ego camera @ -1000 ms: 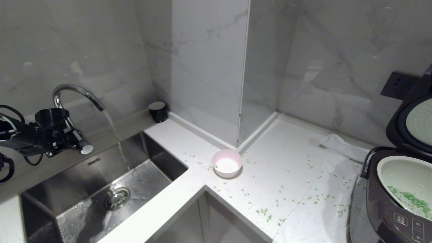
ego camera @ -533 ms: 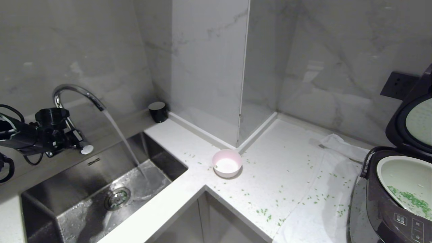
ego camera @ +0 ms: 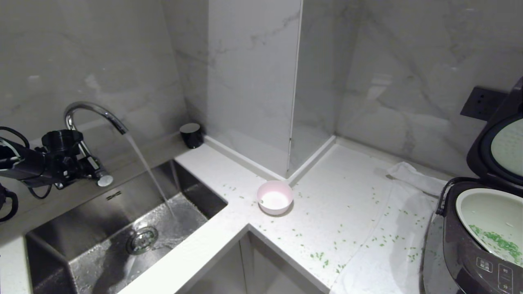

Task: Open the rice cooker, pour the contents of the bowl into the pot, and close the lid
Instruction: Turn on the tap

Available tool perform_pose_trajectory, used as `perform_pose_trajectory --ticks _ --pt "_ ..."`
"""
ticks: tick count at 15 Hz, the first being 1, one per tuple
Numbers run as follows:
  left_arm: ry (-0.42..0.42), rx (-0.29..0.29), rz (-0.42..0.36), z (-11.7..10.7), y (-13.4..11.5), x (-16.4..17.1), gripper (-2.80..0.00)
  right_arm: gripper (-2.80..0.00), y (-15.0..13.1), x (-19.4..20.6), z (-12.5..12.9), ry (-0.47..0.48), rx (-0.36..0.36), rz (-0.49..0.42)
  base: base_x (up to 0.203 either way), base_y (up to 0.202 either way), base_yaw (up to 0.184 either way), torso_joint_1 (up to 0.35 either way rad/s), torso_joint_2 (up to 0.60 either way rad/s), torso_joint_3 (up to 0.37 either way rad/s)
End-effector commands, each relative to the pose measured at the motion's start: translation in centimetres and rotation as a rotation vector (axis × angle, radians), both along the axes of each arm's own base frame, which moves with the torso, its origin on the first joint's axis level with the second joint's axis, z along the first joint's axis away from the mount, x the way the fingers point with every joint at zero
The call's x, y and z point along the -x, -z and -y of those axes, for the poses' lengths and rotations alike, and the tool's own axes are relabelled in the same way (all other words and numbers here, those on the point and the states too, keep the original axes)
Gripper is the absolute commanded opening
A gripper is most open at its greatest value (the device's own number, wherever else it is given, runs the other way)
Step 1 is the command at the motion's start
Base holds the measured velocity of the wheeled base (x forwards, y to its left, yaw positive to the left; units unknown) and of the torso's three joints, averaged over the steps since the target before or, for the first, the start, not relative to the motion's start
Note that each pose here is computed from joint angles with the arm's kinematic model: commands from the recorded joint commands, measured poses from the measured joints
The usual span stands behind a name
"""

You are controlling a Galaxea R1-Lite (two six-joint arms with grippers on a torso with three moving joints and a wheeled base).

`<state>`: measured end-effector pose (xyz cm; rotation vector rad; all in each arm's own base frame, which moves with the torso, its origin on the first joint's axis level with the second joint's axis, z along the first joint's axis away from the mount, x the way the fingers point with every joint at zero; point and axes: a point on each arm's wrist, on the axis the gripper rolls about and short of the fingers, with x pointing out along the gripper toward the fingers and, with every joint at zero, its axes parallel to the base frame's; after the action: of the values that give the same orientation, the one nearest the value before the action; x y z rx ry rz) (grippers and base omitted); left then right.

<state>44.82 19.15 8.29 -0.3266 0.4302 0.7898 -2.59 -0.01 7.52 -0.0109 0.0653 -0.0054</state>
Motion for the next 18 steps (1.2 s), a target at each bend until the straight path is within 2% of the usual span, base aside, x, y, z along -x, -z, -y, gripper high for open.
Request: perform_pose_trajectory --ticks 1,7,8,9,15,18 --pt "-0.003 -0.001 0.005 0.0 -0.1 0.0 -2.80 -2.80 0.0 0.0 0.0 0.000 0.000 -0.001 0.000 0.000 0.000 0.000 0.00 0.000" --pt "-0.001 -0.004 -0.008 -0.1 0.0 0.2 -2.80 -2.80 0.0 0.0 0.0 0.000 0.000 -0.001 0.000 0.000 0.000 0.000 0.00 0.000" --pt "0.006 -0.016 -0.011 -0.1 0.0 0.1 -0.45 -2.80 0.0 0.0 0.0 0.000 0.000 -0.001 0.000 0.000 0.000 0.000 0.00 0.000" --pt "0.004 -0.019 -0.002 -0.2 -0.2 0.1 0.00 -2.80 0.0 0.0 0.0 0.001 0.000 0.000 0.000 0.000 0.000 0.000 0.00 0.000" --pt "0.005 -0.022 0.009 0.0 -0.8 0.2 0.00 -2.80 0.0 0.0 0.0 0.000 0.000 -0.001 0.000 0.000 0.000 0.000 0.00 0.000" --pt "0.018 -0.017 0.048 1.3 -3.1 0.8 0.00 -2.80 0.0 0.0 0.0 0.000 0.000 0.001 0.000 0.000 0.000 0.000 0.00 0.000"
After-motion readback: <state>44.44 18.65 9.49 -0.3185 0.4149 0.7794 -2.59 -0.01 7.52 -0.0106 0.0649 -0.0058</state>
